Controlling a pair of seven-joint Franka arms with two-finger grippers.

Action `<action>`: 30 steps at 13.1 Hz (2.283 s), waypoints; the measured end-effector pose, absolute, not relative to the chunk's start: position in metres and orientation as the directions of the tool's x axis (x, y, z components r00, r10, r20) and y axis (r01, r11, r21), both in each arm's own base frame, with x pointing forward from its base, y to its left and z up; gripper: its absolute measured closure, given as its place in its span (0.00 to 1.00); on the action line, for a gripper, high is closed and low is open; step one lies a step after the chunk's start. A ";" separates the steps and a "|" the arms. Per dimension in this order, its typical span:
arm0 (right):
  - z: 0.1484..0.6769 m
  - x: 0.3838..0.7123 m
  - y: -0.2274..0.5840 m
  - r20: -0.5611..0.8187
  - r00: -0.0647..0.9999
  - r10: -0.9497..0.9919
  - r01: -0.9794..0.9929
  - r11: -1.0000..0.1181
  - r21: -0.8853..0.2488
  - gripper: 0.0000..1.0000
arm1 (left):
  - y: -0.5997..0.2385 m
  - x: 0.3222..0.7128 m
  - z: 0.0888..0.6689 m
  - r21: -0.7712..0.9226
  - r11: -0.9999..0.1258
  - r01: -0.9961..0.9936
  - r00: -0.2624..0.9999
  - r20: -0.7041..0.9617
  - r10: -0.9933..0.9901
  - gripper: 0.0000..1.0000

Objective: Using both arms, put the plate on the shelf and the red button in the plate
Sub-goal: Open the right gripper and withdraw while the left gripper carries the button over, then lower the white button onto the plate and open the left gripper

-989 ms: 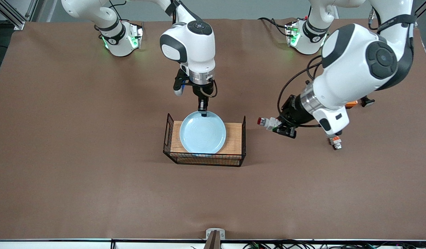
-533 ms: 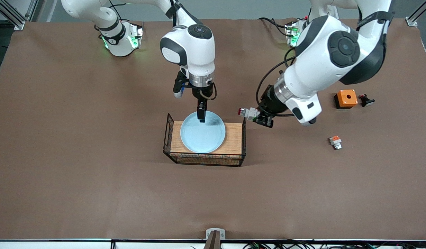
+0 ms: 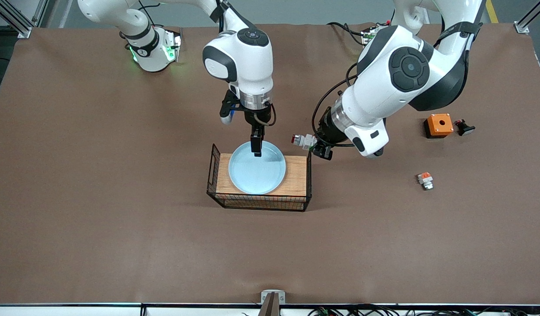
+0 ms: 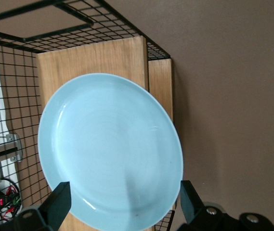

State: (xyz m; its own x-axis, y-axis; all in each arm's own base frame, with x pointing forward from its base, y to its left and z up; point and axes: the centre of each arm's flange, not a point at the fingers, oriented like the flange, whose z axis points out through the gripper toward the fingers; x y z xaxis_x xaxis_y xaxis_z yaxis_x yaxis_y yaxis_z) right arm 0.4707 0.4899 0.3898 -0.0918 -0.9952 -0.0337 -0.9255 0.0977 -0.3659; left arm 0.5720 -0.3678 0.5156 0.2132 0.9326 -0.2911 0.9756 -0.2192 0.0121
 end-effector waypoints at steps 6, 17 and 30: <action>0.442 0.513 0.466 -0.025 0.055 -0.998 -0.951 -0.045 -0.306 0.00 | -0.368 0.573 0.513 0.013 -0.218 0.976 0.212 -0.292 0.933 0.67; 0.569 0.571 0.280 0.042 0.833 -0.552 -0.554 -0.830 0.070 0.00 | -0.453 0.561 0.444 0.070 -0.153 0.986 0.167 -0.288 0.943 0.67; 0.607 0.588 -0.063 -0.147 0.987 -0.060 -0.054 -0.997 0.050 0.00 | -0.514 0.555 0.350 0.145 -0.160 0.976 0.186 -0.185 0.965 0.65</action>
State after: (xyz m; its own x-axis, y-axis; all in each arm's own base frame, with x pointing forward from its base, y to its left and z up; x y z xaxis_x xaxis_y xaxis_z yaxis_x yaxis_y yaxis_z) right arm 0.5877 -0.0632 0.6071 0.9873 -0.0604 -0.1469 -0.0536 -0.9973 0.0501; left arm 0.5547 -0.5144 0.3498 0.1860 0.9649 -0.1852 0.9763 -0.1603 0.1452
